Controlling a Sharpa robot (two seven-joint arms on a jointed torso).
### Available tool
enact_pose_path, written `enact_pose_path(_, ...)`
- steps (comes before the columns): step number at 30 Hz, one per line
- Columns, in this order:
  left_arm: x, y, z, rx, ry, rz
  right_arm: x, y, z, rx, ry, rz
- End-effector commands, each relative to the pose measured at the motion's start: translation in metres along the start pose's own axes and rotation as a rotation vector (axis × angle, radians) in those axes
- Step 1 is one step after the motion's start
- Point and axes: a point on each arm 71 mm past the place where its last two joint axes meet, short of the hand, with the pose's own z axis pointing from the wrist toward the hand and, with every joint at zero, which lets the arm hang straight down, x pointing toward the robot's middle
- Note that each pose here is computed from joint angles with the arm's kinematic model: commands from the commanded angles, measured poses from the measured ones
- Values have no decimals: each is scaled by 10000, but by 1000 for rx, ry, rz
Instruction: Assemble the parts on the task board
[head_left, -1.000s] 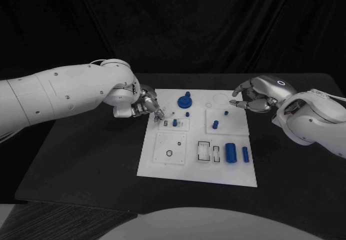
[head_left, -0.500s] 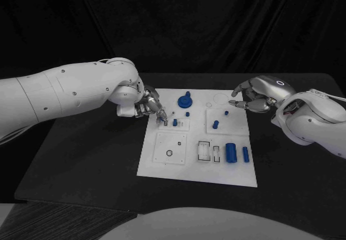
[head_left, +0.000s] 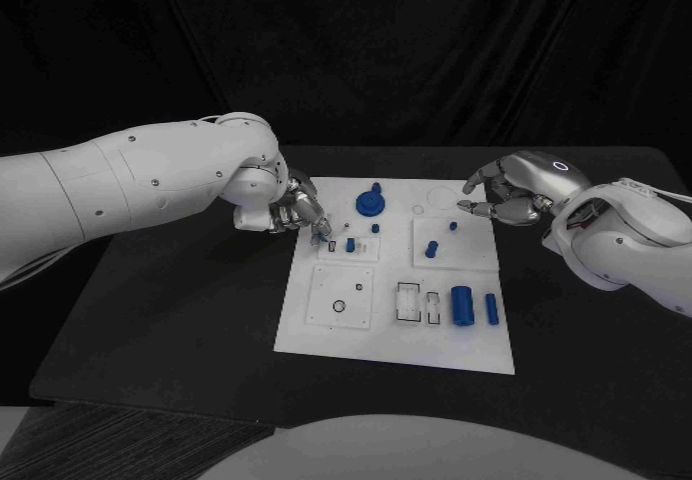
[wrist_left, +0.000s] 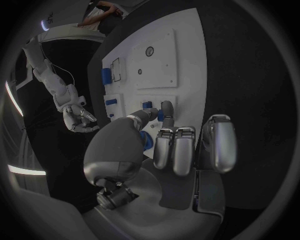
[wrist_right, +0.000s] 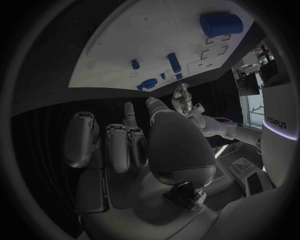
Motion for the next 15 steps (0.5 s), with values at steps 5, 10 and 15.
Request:
enact_pose_path(5, 15, -24, 12, 3, 32, 11, 12, -8, -1, 14, 3, -2)
enact_pose_path(10, 20, -25, 20, 2, 40, 16, 13, -8, -2, 14, 4, -2)
enact_pose_path(15, 24, -36, 26, 3, 43, 19, 14, -7, -1, 14, 4, -2)
